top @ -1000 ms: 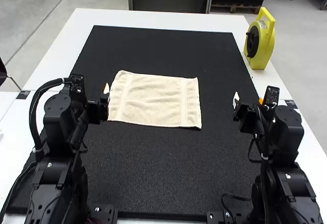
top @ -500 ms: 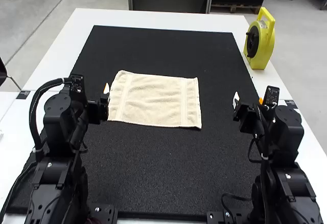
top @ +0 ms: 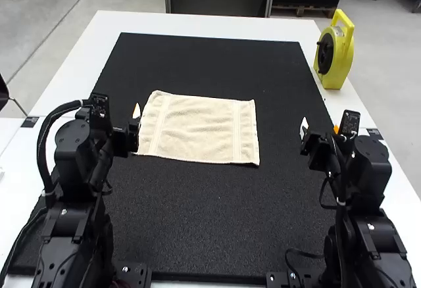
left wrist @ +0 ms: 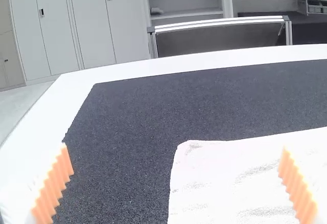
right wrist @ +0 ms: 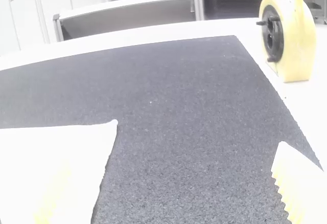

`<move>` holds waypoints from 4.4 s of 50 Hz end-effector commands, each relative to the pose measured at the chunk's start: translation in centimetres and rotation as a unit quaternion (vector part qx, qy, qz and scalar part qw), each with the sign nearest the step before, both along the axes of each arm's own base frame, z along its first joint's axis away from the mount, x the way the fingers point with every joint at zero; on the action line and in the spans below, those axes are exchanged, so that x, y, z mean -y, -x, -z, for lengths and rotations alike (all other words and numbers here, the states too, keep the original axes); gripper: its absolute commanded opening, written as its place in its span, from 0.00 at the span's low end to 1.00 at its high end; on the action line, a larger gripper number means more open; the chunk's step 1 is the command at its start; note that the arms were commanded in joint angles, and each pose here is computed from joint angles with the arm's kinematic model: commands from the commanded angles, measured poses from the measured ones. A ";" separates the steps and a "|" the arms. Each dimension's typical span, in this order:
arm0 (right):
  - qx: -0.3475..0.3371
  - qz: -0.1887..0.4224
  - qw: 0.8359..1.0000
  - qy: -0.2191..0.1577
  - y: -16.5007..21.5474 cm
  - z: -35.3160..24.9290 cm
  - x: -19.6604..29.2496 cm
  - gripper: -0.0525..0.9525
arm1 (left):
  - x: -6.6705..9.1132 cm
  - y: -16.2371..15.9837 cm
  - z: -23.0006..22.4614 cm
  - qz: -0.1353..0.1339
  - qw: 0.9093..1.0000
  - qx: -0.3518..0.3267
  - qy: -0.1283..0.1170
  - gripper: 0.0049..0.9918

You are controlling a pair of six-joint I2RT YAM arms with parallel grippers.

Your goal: Fold the towel.

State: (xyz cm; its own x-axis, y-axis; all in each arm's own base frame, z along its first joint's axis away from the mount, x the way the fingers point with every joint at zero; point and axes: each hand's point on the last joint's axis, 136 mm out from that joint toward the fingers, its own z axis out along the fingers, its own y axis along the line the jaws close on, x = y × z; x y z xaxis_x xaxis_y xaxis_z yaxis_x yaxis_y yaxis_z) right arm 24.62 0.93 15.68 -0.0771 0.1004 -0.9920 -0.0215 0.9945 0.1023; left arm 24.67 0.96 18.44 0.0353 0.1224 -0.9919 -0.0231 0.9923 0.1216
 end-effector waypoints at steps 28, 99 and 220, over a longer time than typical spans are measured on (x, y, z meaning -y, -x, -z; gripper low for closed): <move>0.087 0.023 0.996 0.013 0.1 -4.1 1.4 0.97 | -0.6 0.7 -4.4 -0.016 0.996 0.092 -0.002 0.96; -0.090 0.098 0.980 -0.145 -12.2 -6.8 4.0 0.95 | -5.7 -9.6 -2.6 -0.134 0.979 -0.135 0.078 0.97; -0.227 -0.209 0.948 -0.077 -23.1 11.7 -10.3 0.95 | -3.9 -21.9 9.9 0.076 0.982 -0.168 0.027 0.92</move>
